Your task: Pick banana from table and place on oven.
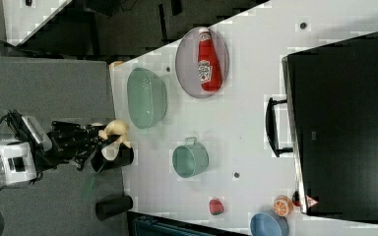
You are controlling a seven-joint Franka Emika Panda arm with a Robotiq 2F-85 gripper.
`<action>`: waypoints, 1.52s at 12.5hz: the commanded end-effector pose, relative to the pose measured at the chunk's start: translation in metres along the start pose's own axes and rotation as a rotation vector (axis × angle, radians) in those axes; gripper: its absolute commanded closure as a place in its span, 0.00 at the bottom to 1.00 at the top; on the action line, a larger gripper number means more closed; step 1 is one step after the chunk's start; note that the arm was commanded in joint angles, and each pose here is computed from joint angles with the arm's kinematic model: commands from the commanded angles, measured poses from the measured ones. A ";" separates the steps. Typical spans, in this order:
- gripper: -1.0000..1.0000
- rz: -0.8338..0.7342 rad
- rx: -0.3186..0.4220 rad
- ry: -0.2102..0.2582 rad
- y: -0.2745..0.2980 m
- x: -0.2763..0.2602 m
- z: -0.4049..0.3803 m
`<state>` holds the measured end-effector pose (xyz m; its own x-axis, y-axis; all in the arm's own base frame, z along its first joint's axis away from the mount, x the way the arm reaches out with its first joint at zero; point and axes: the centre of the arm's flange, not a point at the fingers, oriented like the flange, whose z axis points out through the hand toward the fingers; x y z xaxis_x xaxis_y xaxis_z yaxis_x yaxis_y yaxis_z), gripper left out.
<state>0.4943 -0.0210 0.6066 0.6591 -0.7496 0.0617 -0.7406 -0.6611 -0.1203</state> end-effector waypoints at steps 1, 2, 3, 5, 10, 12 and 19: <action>0.76 0.129 -0.105 -0.070 0.090 0.090 0.055; 0.76 0.116 -0.120 -0.068 0.115 0.113 0.061; 0.76 0.094 -0.130 -0.071 0.138 0.134 0.069; 0.76 0.054 -0.142 -0.058 0.177 0.174 0.087; 0.76 -0.066 -0.220 -0.015 0.233 0.242 0.136; 0.72 -0.086 -0.254 -0.027 0.244 0.254 0.155; 0.00 -0.142 -0.262 -0.003 0.241 0.261 0.162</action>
<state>0.4999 -0.3778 0.4082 0.7168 -0.6970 0.0187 -0.6898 -0.7050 0.1645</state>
